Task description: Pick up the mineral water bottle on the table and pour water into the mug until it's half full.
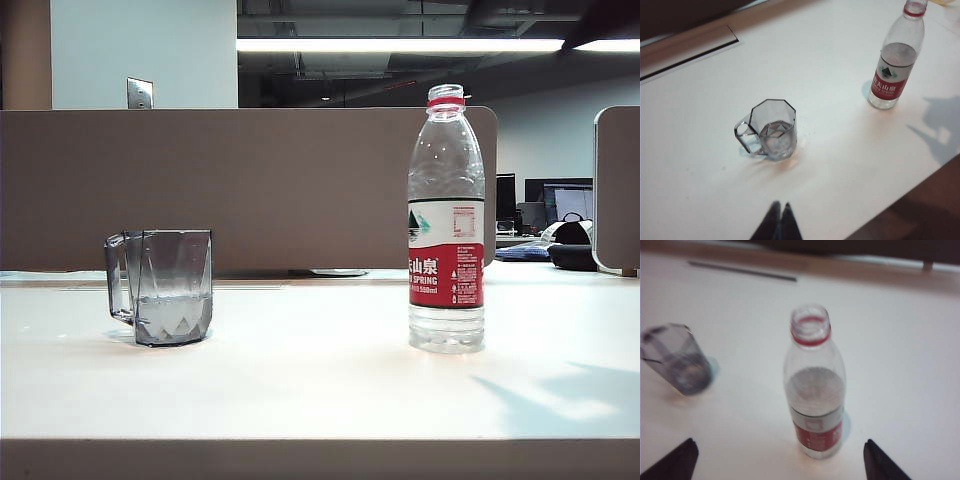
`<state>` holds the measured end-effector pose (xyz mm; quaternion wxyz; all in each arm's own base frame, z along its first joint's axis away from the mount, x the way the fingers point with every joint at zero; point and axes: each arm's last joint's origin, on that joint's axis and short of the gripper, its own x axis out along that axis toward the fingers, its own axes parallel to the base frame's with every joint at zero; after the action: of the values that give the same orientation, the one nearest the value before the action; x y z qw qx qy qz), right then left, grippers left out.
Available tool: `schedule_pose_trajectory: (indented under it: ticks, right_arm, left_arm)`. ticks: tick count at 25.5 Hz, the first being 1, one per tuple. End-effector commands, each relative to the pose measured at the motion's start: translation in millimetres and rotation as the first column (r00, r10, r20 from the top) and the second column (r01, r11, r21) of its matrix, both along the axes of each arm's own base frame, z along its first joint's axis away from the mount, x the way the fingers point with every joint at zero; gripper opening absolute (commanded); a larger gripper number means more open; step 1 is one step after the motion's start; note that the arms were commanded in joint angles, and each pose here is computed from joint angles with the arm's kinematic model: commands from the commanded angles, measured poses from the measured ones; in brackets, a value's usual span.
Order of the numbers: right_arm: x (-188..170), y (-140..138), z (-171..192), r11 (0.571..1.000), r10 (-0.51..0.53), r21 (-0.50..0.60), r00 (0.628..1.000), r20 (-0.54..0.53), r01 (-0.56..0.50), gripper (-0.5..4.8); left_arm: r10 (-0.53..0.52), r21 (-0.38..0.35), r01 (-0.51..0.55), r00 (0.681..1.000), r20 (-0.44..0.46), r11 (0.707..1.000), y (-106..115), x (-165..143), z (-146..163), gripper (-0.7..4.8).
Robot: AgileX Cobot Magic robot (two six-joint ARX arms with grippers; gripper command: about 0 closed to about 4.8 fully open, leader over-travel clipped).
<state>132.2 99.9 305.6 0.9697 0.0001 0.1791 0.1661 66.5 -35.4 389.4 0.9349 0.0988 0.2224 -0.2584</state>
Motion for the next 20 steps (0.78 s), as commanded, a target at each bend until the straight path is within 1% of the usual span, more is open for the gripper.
schedule_pose_trajectory:
  ticks: [1,2,3,4,5,6,7,9,10,12,13,15,16,18,19,20]
  right_arm:
    - [-27,-17,18,0.997,0.021,0.074,0.995,0.094,-0.028,4.69]
    - [-43,-29,24,0.993,0.032,0.110,0.990,0.137,-0.047,3.60]
    - [-52,-37,27,0.991,0.026,0.122,0.986,0.163,-0.046,2.84]
    - [-68,-54,29,0.989,-0.007,0.146,0.980,0.199,-0.023,1.76]
    - [-77,-64,28,0.987,-0.027,0.160,0.976,0.217,-0.008,1.39]
    - [-93,-79,27,0.983,-0.042,0.183,0.967,0.251,-0.004,1.22]
    - [-102,-87,25,0.981,-0.046,0.195,0.961,0.272,-0.008,1.21]
    - [-117,-101,23,0.972,-0.057,0.234,0.946,0.318,-0.020,1.16]
    - [-123,-107,22,0.969,-0.063,0.245,0.937,0.344,-0.025,0.99]
    - [-133,-117,19,0.965,-0.085,0.261,0.919,0.384,-0.020,0.06]
    - [-134,-118,19,0.969,-0.093,0.248,0.925,0.370,-0.002,-0.02]
    - [-134,-119,17,0.978,-0.093,0.208,0.937,0.336,0.022,-0.01]
    - [-131,-116,15,0.981,-0.087,0.194,0.942,0.324,0.024,-0.01]
    - [-126,-112,10,0.983,-0.080,0.180,0.946,0.313,0.024,-0.01]
    - [-120,-105,1,0.990,-0.065,0.138,0.948,0.311,0.023,-0.01]
    - [-113,-99,-8,0.994,-0.048,0.104,0.949,0.312,0.017,-0.01]
  left_arm:
    - [-0.003,-0.027,0.004,0.998,0.058,1.000,-3,6,1,-0.05]
    - [-0.008,-0.036,0.010,0.997,0.071,0.999,-5,8,0,-0.05]
    - [-0.013,-0.038,0.016,0.997,0.072,0.999,-5,10,-2,-0.05]
    - [-0.028,-0.040,0.031,0.998,0.059,0.999,-7,11,-7,-0.05]
    - [-0.038,-0.039,0.040,0.998,0.048,0.998,-7,10,-13,-0.05]
    - [-0.049,-0.043,0.051,0.998,0.044,0.998,-6,9,-25,-0.05]
    - [-0.048,-0.048,0.051,0.997,0.058,0.998,-6,8,-31,-0.05]
    - [-0.046,-0.078,0.055,0.991,0.123,0.995,-5,5,-44,-0.05]
    - [-0.045,-0.102,0.063,0.984,0.171,0.993,-4,4,-50,-0.05]
    - [-0.051,-0.136,0.083,0.972,0.229,0.987,-4,3,-60,-0.05]
    - [-0.033,-0.154,0.074,0.968,0.250,0.985,-3,3,-66,-0.05]
    - [0.015,-0.170,0.030,0.967,0.254,0.985,-3,5,-77,-0.05]
    - [0.033,-0.188,0.013,0.970,0.241,0.982,-4,7,-83,-0.05]
    - [0.049,-0.222,-0.003,0.978,0.203,0.975,-6,11,-94,-0.05]
    - [0.055,-0.232,-0.011,0.981,0.184,0.973,-8,15,-105,-0.05]
    - [0.039,-0.247,0.009,0.981,0.189,0.969,-10,19,-113,-0.05]
